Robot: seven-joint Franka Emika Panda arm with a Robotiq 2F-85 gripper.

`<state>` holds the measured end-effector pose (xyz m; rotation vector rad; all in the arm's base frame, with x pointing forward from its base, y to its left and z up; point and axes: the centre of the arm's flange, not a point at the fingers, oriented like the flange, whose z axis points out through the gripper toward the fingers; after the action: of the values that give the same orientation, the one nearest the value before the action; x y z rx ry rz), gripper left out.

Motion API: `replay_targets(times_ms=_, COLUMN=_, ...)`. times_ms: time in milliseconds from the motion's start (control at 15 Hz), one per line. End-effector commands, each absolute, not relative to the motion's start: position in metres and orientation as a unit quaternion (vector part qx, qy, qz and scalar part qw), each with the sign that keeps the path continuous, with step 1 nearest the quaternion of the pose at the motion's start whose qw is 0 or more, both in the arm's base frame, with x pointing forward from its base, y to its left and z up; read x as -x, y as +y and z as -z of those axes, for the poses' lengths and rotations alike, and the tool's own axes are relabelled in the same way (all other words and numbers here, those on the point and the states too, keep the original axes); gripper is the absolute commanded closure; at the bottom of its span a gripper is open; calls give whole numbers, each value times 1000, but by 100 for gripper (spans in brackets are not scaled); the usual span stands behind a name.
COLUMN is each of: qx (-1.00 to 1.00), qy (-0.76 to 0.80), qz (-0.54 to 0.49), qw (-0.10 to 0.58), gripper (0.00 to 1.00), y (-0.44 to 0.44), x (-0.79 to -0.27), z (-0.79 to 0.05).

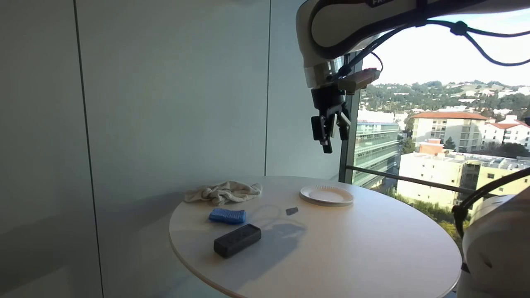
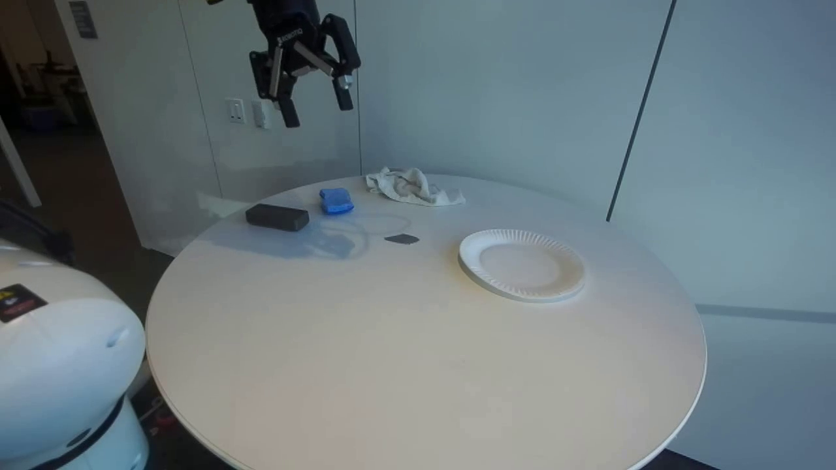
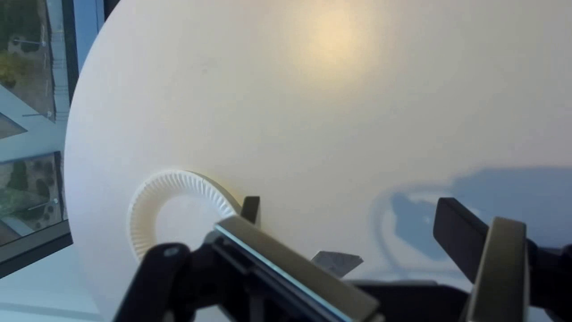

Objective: Use the white towel to wipe the table, then put the blue sponge on the white plate

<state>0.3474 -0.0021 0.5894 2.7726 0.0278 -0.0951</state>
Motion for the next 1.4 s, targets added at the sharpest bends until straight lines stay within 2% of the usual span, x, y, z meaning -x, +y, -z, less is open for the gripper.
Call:
replay_targets(times_ms=0, qx=-978, qy=28, qz=-27, qw=205, gripper=0, y=-15, x=-378, z=-623)
replay_targets(times_ms=267, qx=-969, qy=76, qz=-80, qw=220, gripper=0, y=-30, x=-429, z=-633)
replay_targets(times_ms=467, qx=-967, qy=127, qz=-102, qw=198, gripper=0, y=-35, x=-476, z=-629)
replay_targets(times_ms=800, qx=-957, qy=221, qz=-91, qw=166, gripper=0, y=-18, x=-561, z=-595)
replay_targets(times_ms=1333, qx=-944, qy=294, qz=-71, qw=130, gripper=0, y=0, x=-649, z=-513)
